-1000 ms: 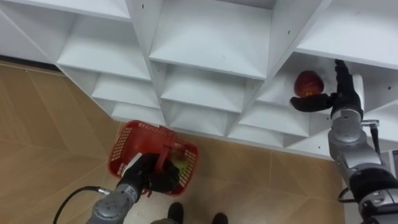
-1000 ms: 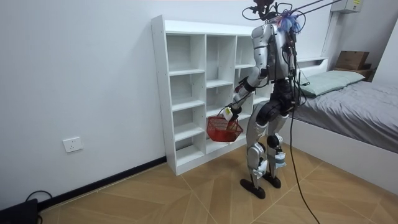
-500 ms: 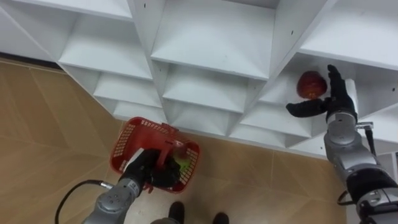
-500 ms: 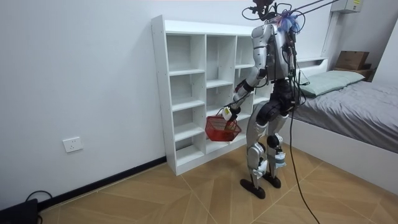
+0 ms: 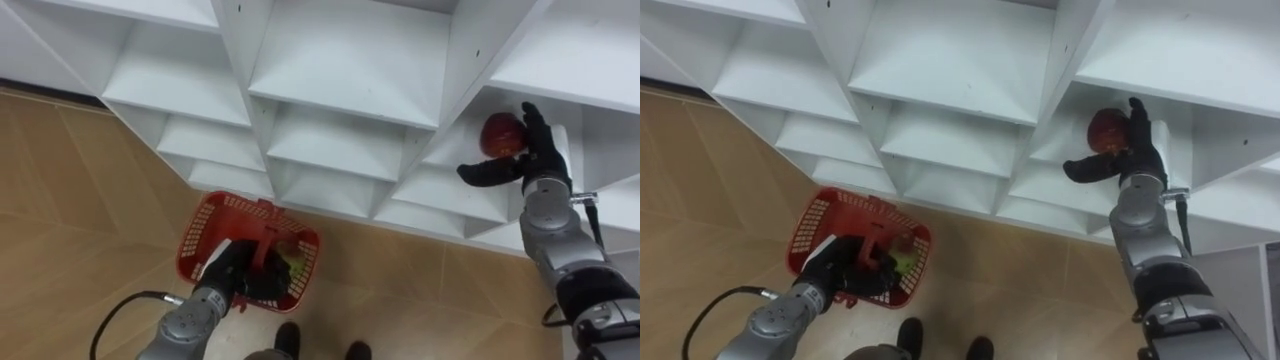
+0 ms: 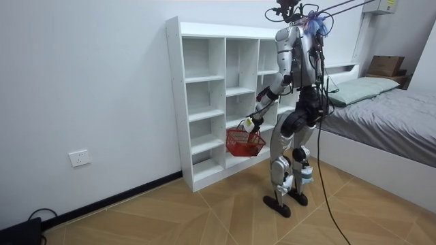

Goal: Collect fruits from the closet

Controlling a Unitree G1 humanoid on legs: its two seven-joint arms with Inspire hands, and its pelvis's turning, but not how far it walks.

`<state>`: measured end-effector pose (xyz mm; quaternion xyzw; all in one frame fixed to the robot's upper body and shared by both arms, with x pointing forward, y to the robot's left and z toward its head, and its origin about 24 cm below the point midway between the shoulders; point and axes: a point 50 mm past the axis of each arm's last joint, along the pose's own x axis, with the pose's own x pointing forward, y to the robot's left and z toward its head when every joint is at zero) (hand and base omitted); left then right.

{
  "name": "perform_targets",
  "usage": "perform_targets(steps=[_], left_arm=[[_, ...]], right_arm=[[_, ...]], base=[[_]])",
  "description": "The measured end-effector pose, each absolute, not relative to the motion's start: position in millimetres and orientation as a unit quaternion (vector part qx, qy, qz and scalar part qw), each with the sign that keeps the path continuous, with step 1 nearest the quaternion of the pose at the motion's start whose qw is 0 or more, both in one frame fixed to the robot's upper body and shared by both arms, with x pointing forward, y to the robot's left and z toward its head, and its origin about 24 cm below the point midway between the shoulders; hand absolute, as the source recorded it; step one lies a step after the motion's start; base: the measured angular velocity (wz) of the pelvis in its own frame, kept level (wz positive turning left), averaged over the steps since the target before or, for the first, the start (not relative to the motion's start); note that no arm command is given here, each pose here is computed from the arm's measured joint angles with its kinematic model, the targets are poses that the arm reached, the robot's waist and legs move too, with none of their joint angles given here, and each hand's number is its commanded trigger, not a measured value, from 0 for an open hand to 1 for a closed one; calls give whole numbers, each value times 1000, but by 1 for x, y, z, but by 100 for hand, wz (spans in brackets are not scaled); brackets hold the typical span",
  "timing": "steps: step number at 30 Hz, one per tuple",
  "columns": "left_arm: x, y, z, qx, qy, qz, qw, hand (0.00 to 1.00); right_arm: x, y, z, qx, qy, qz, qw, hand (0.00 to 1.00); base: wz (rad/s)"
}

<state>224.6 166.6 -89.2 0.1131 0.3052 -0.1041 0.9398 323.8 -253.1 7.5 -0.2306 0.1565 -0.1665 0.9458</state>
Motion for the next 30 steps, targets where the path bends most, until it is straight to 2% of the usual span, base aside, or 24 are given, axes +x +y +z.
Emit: perform_targets(steps=[10,11,14,30], left_arm=[[226,166,-88,113,303,-104,941,100],[227,165,-88,113,301,-104,941,100],[229,165,-86,113,298,-104,942,100],[229,164,-87,111,302,-103,941,100]], right_arm=[[326,-252,11,-230,151,-167,947,0],[327,-252,11,-230,150,-167,947,14],[328,-252,12,-230,149,-167,947,100],[332,-252,19,-236,136,-167,948,100]], base=[[0],[0],[0],[0]])
